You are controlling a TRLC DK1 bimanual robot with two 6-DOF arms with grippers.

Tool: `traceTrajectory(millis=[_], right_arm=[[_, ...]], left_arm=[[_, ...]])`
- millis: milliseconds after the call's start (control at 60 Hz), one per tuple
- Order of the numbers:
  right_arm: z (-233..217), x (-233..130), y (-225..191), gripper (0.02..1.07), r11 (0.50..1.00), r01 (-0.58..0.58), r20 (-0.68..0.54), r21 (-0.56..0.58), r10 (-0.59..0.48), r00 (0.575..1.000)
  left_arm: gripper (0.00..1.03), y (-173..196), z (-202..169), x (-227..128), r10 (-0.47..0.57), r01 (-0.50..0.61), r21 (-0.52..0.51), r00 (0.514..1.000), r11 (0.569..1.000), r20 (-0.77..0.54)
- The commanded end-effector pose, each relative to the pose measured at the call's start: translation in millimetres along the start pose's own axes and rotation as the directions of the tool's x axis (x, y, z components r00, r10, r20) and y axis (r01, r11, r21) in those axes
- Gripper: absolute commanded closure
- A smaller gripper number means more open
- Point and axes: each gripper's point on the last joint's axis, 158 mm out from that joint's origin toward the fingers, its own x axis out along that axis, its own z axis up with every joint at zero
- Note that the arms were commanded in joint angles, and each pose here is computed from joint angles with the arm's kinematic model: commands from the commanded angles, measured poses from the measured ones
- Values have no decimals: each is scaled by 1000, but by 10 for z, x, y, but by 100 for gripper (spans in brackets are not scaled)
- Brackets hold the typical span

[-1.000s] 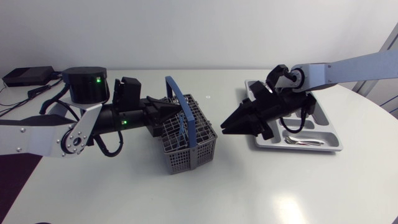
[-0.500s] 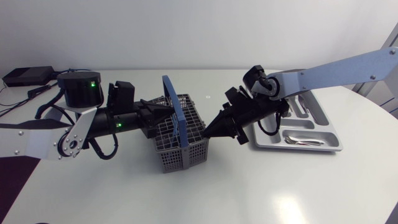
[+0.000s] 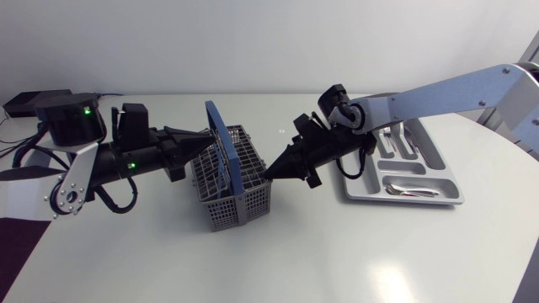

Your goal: Unload the cutlery basket into the drawer organizer.

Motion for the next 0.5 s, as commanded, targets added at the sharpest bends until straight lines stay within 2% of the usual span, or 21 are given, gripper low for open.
traceTrajectory(millis=[0,483], right_arm=[[-437,183,-51,100,994,7,-101,107,4,995],[-368,314,-76,100,994,23,-131,108,-8,991]], left_arm=[[88,68,-50,-117,36,-36,-14,999,999,6],[88,155,528,-247,61,-71,74,990,995,126]])
